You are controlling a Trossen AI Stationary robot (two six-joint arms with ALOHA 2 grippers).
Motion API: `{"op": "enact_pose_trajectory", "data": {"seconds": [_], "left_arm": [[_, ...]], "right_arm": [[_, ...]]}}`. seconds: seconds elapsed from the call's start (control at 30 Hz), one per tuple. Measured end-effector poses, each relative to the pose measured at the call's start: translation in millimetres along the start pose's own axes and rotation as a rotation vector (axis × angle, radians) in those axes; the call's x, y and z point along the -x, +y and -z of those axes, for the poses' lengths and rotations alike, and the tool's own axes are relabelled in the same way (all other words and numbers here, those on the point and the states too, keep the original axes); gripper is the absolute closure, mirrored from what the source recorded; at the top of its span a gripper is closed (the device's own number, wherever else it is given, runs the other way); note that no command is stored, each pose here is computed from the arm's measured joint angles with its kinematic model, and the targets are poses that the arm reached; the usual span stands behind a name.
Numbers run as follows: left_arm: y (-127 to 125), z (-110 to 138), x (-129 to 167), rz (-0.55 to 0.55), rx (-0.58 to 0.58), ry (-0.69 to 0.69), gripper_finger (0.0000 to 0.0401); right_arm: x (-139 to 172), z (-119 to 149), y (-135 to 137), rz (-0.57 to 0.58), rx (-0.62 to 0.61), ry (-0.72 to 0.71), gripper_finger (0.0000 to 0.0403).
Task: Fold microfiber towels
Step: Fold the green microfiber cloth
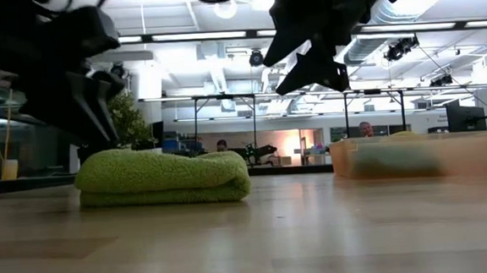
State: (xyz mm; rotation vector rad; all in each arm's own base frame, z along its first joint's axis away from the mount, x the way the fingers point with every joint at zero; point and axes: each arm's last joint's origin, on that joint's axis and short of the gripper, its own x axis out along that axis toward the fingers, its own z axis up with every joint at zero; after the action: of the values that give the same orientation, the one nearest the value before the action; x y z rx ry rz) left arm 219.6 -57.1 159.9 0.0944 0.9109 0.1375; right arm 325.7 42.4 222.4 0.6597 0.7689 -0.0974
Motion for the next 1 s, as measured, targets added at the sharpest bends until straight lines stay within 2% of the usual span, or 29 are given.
{"op": "enact_pose_trajectory", "data": {"seconds": [0.13, 0.5, 0.57, 0.7, 1.0], "left_arm": [[7, 4, -13, 0.034, -0.074, 0.073, 0.0327], [-2, 1, -15, 0.130, -0.294, 0.031, 0.0327], [-4, 3, -18, 0.116, -0.334, 0.042, 0.0327], [-3, -1, -22, 0.056, -0.342, 0.005, 0.0327], [-5, -6, -28, 0.047, -0.399, -0.050, 0.0327]], "right_arm": [[0, 0, -1, 0.005, 0.017, -0.005, 0.0197], [0, 0, 0, 0.005, 0.000, -0.005, 0.0197], [0, -1, -1, 0.009, 0.000, -0.010, 0.0197], [0, -1, -1, 0.027, -0.021, -0.025, 0.0197], [0, -1, -1, 0.032, -0.044, -0.032, 0.0197]]}}
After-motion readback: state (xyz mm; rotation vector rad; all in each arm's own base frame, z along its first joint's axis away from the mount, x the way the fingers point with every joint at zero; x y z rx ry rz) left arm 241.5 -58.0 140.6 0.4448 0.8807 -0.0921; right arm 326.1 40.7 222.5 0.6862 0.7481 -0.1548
